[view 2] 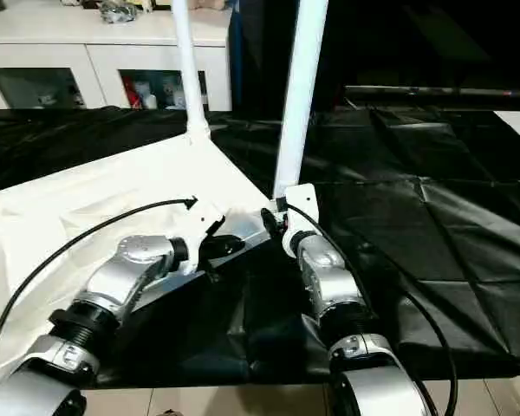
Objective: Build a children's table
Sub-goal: Rotate leg to tighten
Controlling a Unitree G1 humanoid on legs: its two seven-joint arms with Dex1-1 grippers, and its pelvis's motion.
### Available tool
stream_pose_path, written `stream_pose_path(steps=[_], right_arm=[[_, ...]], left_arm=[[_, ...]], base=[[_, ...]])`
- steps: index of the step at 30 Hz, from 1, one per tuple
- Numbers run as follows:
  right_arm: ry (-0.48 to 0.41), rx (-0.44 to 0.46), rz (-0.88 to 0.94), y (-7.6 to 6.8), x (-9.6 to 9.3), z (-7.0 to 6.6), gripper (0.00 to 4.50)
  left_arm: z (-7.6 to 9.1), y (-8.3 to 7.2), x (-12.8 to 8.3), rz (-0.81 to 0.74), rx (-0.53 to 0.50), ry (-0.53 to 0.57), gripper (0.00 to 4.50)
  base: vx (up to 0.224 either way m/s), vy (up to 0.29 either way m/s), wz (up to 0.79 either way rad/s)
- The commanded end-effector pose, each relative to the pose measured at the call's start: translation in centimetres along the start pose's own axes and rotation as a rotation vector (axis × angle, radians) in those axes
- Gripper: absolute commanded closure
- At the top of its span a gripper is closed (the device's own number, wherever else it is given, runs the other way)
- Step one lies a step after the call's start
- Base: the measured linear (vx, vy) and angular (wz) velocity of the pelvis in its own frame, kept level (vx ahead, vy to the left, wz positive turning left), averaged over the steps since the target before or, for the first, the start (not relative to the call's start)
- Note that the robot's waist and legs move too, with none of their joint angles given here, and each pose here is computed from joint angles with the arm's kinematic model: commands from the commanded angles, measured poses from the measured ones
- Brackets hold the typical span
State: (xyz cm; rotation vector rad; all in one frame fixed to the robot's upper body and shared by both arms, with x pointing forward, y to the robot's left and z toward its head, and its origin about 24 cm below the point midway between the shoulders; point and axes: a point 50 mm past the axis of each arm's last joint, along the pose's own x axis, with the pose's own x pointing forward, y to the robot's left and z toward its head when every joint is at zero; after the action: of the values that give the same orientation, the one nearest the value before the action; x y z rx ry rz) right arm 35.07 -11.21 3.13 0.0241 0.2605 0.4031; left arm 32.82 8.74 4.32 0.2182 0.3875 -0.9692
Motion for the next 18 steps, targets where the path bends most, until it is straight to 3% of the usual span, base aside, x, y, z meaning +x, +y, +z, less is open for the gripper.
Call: stream_pose_path(steps=[1, 11, 18], right_arm=[[-0.056, -0.023, 0.143, 0.4, -0.2, 1.4, 0.75], [0.052, -0.183, 0.498, -2.0, -3.0, 2.1, 0.75], [0.111, -0.190, 0.611, -2.0, -3.7, 1.8, 0.75]], left_arm=[[0.2, -0.7, -0.1, -0.075, 0.017, -0.043, 4.50], [-0.2, -0.7, -2.6, -0.208, 0.036, -0.075, 4.50], [-0.3, -1.0, -3.4, -0.255, 0.041, -0.061, 4.50]], base=[[0.000, 0.000, 0.00], [0.000, 0.000, 0.00], [0.000, 0.000, 0.00]])
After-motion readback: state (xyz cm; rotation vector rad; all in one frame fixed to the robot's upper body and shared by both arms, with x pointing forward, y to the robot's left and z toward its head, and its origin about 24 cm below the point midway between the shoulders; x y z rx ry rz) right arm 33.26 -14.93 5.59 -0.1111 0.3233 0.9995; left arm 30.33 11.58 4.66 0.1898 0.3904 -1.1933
